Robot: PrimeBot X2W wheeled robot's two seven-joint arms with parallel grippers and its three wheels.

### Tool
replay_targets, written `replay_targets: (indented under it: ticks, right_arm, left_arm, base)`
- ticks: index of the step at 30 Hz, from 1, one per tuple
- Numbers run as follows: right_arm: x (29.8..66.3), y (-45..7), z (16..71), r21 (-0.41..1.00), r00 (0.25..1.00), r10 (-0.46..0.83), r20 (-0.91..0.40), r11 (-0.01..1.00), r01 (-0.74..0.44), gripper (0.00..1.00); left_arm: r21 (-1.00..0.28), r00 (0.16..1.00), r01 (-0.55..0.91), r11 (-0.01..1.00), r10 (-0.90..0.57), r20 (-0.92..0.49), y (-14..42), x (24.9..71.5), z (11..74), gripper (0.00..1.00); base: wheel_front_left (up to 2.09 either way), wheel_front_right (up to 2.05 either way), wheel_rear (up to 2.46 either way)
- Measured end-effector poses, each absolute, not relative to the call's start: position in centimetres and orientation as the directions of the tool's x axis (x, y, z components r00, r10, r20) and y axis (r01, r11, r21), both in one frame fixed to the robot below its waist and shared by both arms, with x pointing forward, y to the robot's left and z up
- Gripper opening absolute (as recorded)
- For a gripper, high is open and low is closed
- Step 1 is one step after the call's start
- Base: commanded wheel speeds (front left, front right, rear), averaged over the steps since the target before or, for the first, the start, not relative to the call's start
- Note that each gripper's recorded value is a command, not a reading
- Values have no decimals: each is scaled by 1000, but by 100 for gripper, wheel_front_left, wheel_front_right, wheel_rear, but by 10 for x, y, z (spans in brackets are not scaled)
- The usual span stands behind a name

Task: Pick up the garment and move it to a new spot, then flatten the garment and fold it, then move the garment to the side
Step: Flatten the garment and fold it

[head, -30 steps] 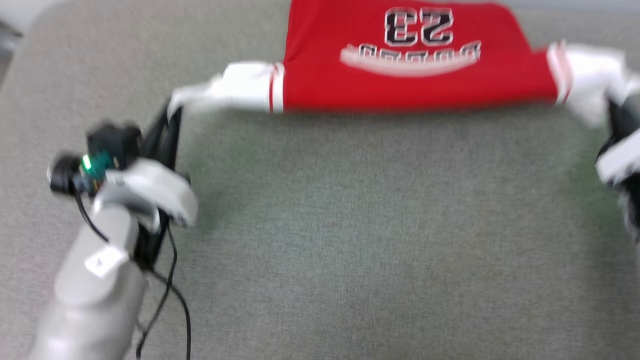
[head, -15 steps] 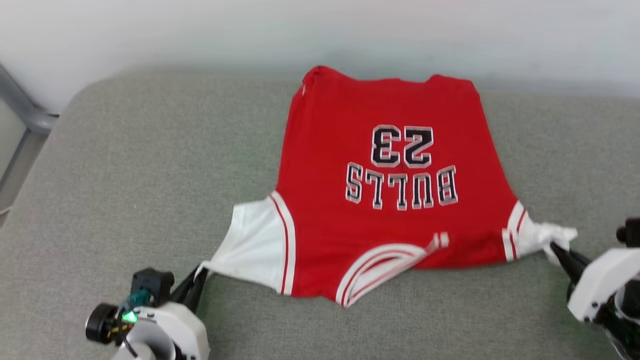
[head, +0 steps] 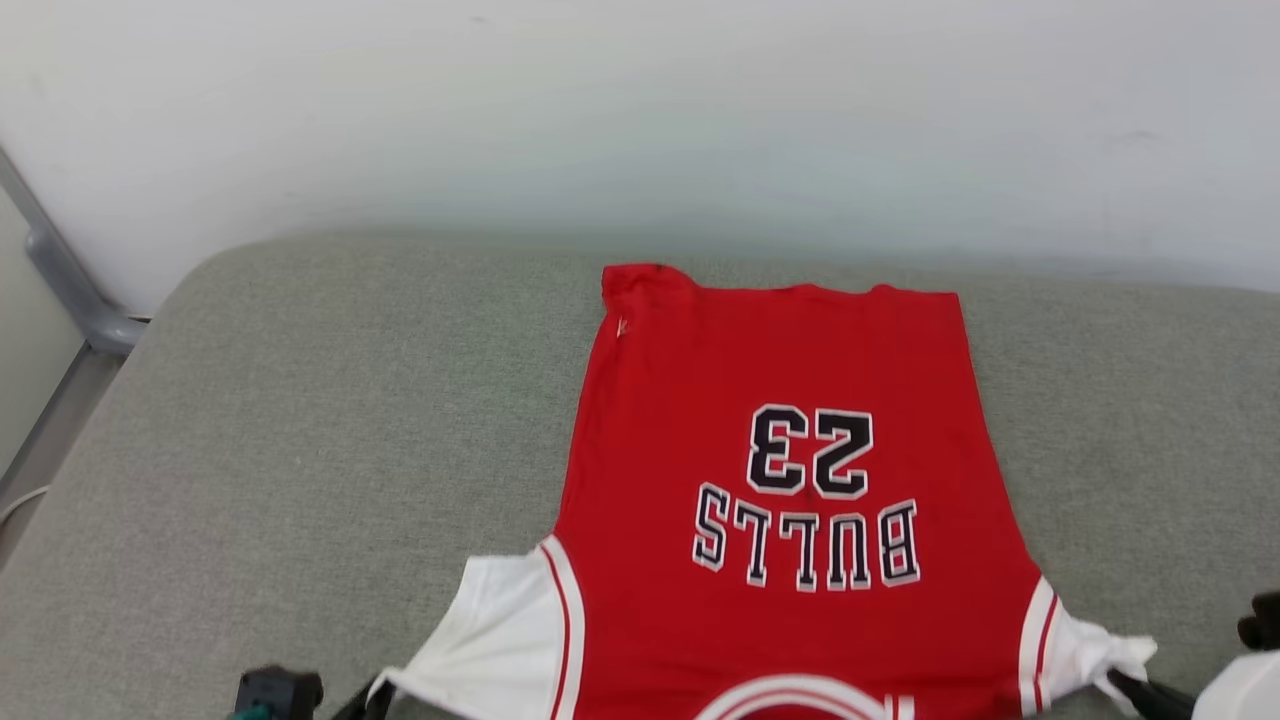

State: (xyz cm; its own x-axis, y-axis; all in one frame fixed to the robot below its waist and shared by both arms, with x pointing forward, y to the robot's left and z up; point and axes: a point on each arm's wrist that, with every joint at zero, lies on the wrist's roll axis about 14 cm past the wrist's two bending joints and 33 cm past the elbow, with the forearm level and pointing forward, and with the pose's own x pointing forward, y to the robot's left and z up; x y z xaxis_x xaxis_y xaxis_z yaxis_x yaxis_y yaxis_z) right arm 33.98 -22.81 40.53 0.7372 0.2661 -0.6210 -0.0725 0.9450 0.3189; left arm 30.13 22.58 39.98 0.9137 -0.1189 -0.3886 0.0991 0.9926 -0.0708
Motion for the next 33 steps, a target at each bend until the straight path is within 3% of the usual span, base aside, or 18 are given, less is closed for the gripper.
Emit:
replay_targets:
  ticks: [8,9,10,11,15,19,24,33]
  right_arm:
    - [320,-230,401,334,714,280,-642,940,-68,0]
    - [320,-230,401,334,712,280,-644,940,-67,4]
    - [321,-231,402,331,712,278,-644,941,-68,95]
    - [323,-233,403,327,713,276,-645,943,-69,100]
    - [327,-238,405,303,673,279,-685,949,-85,100]
    - [354,-238,429,280,679,297,-671,950,-138,100]
    - [408,-223,468,243,688,335,-643,942,-231,100]
    - [509,-195,481,186,581,311,-753,946,-265,100]
  left_arm:
    - [-87,897,124,989,-149,-416,218,280,402,0]
    - [-86,898,127,988,-152,-413,217,282,404,0]
    - [-92,899,131,987,-157,-408,215,284,407,0]
    - [-93,898,139,986,-165,-407,212,285,409,0]
    - [-152,864,162,975,-215,-455,197,284,408,0]
    - [-156,844,193,969,-245,-477,190,289,414,0]
    - [-173,813,227,958,-284,-508,176,295,423,0]
    - [-205,749,262,943,-332,-573,161,308,422,0]
  base:
    - [0,0,0]
    - [0,0,0]
    - [0,0,0]
    - [0,0,0]
    - [0,0,0]
    - [0,0,0]
    - [0,0,0]
    - [0,0,0]
